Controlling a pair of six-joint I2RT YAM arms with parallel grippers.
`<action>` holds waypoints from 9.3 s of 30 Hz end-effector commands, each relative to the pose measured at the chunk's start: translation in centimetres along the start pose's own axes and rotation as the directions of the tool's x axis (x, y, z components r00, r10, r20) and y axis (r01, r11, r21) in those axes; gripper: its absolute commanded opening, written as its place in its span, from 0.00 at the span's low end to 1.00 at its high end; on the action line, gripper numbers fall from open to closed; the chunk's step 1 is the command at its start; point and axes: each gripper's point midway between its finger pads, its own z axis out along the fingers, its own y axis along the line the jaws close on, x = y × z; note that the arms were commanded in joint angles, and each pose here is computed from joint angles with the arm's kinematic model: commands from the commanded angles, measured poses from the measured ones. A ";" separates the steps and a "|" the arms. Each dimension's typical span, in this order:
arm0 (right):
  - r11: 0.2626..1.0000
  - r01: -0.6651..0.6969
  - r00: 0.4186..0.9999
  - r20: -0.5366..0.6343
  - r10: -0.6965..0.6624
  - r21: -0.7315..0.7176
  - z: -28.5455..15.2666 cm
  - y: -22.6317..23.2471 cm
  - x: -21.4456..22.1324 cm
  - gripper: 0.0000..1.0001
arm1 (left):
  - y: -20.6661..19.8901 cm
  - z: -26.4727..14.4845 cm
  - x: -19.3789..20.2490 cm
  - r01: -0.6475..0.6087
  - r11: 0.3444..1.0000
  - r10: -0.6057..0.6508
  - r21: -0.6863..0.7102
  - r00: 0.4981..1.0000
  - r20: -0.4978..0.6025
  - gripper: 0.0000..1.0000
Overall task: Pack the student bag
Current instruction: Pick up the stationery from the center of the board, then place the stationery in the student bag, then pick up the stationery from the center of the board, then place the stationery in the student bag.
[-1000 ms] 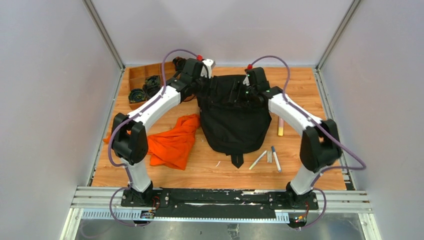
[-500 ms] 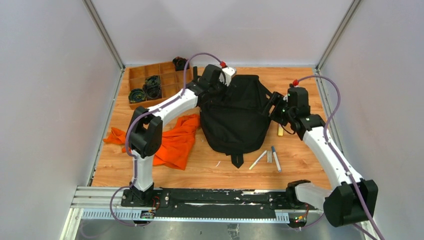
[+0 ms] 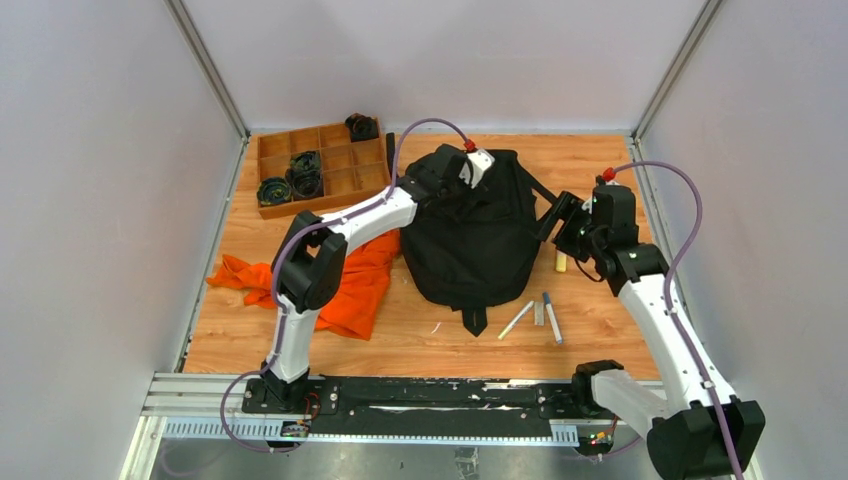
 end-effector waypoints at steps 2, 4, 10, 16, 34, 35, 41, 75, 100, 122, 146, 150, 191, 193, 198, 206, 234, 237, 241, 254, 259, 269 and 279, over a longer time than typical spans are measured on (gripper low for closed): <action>0.996 -0.024 1.000 -0.017 0.026 0.084 0.3 -2.8 1.1 0.75 | 1.6 0.7 -0.9 0.011 0.993 -0.008 -0.118 1.000 0.025 0.61; 0.994 -0.029 0.999 -0.033 0.032 0.101 0.7 -3.4 1.5 0.75 | 1.7 0.7 -1.2 0.024 0.992 -0.020 -0.124 0.999 0.032 0.54; 0.985 -0.017 0.998 -0.058 0.027 0.171 2.5 -5.5 2.4 0.75 | 2.5 -0.4 -3.1 0.058 0.986 -0.048 -0.156 0.997 0.066 0.07; 0.944 0.081 0.994 -0.096 -0.053 0.319 5.1 -8.2 1.0 0.75 | 2.8 -2.6 -5.4 0.094 0.983 -0.079 -0.155 0.992 0.097 0.00; 0.833 0.245 0.910 -0.413 -0.022 0.496 13.1 -16.2 2.4 0.69 | 0.7 -5.1 -7.0 0.126 0.992 -0.129 0.028 0.984 0.125 0.00; 0.833 0.245 0.908 -0.418 -0.018 0.496 13.2 -16.4 2.4 0.69 | 0.8 -5.1 -7.0 0.131 0.991 -0.133 0.026 0.983 0.125 0.00; 0.933 0.187 0.921 -0.384 -0.058 0.308 13.1 -12.3 2.1 0.71 | 0.8 -4.8 -6.4 0.144 0.989 -0.149 0.045 0.982 0.116 0.00; 0.887 0.199 0.881 -0.472 0.025 0.417 13.1 -16.7 4.0 0.31 | 2.3 -5.8 -8.3 0.240 0.967 -0.253 0.089 0.950 0.181 0.00; 0.930 0.079 0.945 -0.269 -0.184 -0.359 7.4 11.4 2.1 0.00 | 2.0 -6.5 -9.7 0.287 0.946 -0.312 0.151 0.931 0.190 0.00; 0.931 -0.280 0.920 -0.343 0.189 -0.237 15.8 13.0 0.6 0.00 | 1.1 -7.8 -10.7 0.315 0.924 -0.362 0.218 0.903 0.230 0.00; 0.868 -0.441 0.888 -0.250 0.385 -0.230 17.0 12.5 -0.8 0.08 | 0.1 -7.9 -10.8 0.297 0.915 -0.361 0.273 0.905 0.226 0.00; 0.878 -0.405 0.902 -0.267 0.339 -0.256 15.4 12.8 -0.4 0.00 | 0.1 -7.6 -10.6 0.300 0.915 -0.361 0.269 0.906 0.220 0.00; 0.854 0.136 0.932 -0.358 0.063 0.502 -0.9 -13.1 14.1 0.44 | -1.8 -5.9 -8.0 0.358 0.867 -0.416 0.346 0.903 0.108 0.00; 0.850 0.142 0.923 -0.378 0.071 0.508 -0.4 -13.6 14.7 0.44 | -1.9 -5.8 -7.9 0.358 0.867 -0.416 0.346 0.903 0.106 0.00; 0.858 0.127 0.911 -0.401 0.099 0.498 0.9 -14.3 15.8 0.43 | -1.9 -5.7 -7.8 0.360 0.866 -0.417 0.346 0.903 0.103 0.00; 0.838 0.130 0.898 -0.422 0.127 0.530 1.7 -16.0 16.8 0.34 | -2.1 -5.7 -7.8 0.365 0.861 -0.422 0.355 0.901 0.098 0.00; 0.989 -0.087 0.945 -0.324 0.042 -0.124 1.3 1.8 8.0 0.00 | -2.3 -5.7 -8.1 0.362 0.855 -0.427 0.372 0.898 0.106 0.00; 0.967 -0.118 0.946 -0.322 0.041 -0.224 2.7 5.5 6.6 0.00 | -2.3 -5.9 -8.2 0.358 0.858 -0.422 0.370 0.900 0.109 0.00; 0.944 -0.136 0.943 -0.331 0.030 -0.300 5.2 9.4 5.0 0.00 | -2.2 -6.1 -8.1 0.353 0.861 -0.415 0.366 0.903 0.107 0.00; 0.916 -0.274 0.923 -0.347 0.165 -0.294 14.2 12.9 1.8 0.00 | -2.5 -6.4 -7.7 0.351 0.859 -0.410 0.373 0.908 0.090 0.00; 0.957 -0.219 0.952 -0.258 0.166 -0.190 17.2 12.3 -0.4 0.00 | -2.5 -6.5 -7.2 0.338 0.866 -0.389 0.368 0.918 0.072 0.00; 0.968 -0.232 0.952 -0.226 0.205 -0.099 20.2 11.6 -0.5 0.45 | -2.3 -6.9 -7.2 0.330 0.872 -0.381 0.360 0.921 0.077 0.00; 0.983 -0.030 0.972 -0.233 -0.013 -0.179 13.0 12.0 2.8 0.46 | -1.8 -7.3 -7.9 0.324 0.882 -0.379 0.341 0.919 0.106 0.00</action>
